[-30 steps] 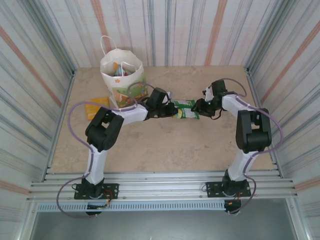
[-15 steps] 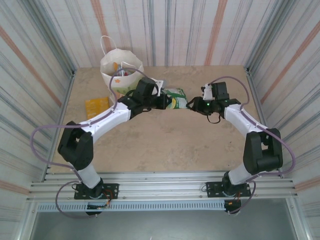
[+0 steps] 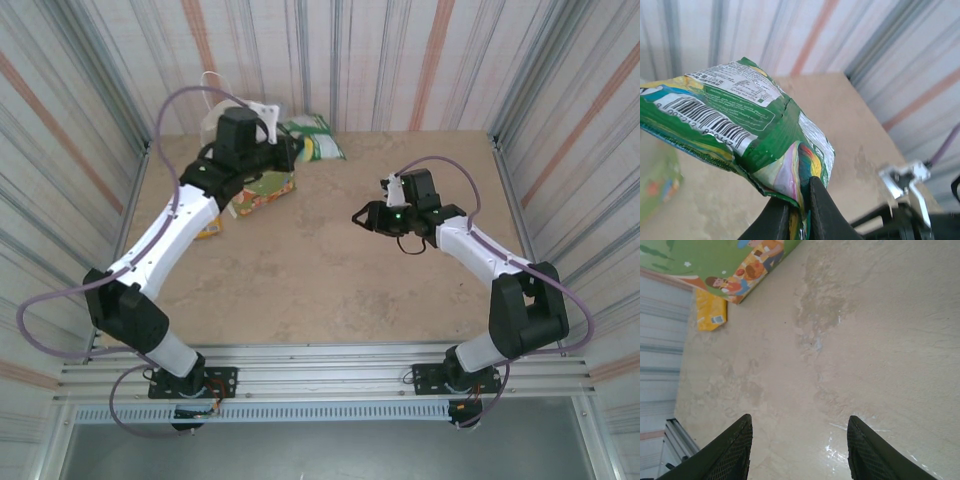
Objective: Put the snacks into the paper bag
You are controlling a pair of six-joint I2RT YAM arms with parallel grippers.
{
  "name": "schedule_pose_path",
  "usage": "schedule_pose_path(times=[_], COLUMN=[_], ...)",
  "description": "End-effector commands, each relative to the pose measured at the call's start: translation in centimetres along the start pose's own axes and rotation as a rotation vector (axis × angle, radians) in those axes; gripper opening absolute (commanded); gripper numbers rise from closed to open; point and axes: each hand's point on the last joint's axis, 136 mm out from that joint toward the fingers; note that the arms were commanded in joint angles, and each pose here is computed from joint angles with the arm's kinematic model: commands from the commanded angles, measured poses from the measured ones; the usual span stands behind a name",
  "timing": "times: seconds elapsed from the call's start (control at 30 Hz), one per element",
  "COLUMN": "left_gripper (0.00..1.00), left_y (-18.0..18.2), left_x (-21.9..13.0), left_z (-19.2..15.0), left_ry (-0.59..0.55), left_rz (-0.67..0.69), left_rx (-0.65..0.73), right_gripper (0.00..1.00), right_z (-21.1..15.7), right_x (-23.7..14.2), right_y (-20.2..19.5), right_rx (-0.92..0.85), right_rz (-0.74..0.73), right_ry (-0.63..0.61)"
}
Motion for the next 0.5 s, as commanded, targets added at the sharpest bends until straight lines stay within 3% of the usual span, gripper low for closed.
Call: schedule_pose_path(times=[0.0, 0.23, 0.47], left_gripper=[0.0, 0.0, 0.0], left_y=[0.1, 4.6, 9.7], left_x=[-4.0, -7.0, -8.3], left_z=[5.9, 11.9, 13.6], left_ry=[-0.157, -0.332, -0.375], left_rz=[0.019, 0.102, 0.167], left_rx=[0.047, -0.003, -0.082], right_gripper=[0.52, 0.52, 0.52], right_z=[0.0, -0.7, -1.1], right_x=[-0.5, 0.3, 1.0], right_y=[0.7, 1.1, 1.7], right_rx=[0.0, 0.0, -0.01], right_rz=[0.002, 0.008, 0.018], right_ry=[-0.027, -0.003, 0.015])
Point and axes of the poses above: each hand's point on the last joint's axis, 136 mm out from that joint toward the fingers, its own x axis out along the fingers, its own y axis along the line the jaws close on, z = x × y, and after that the axes turned 2 degrees about x, right-handed
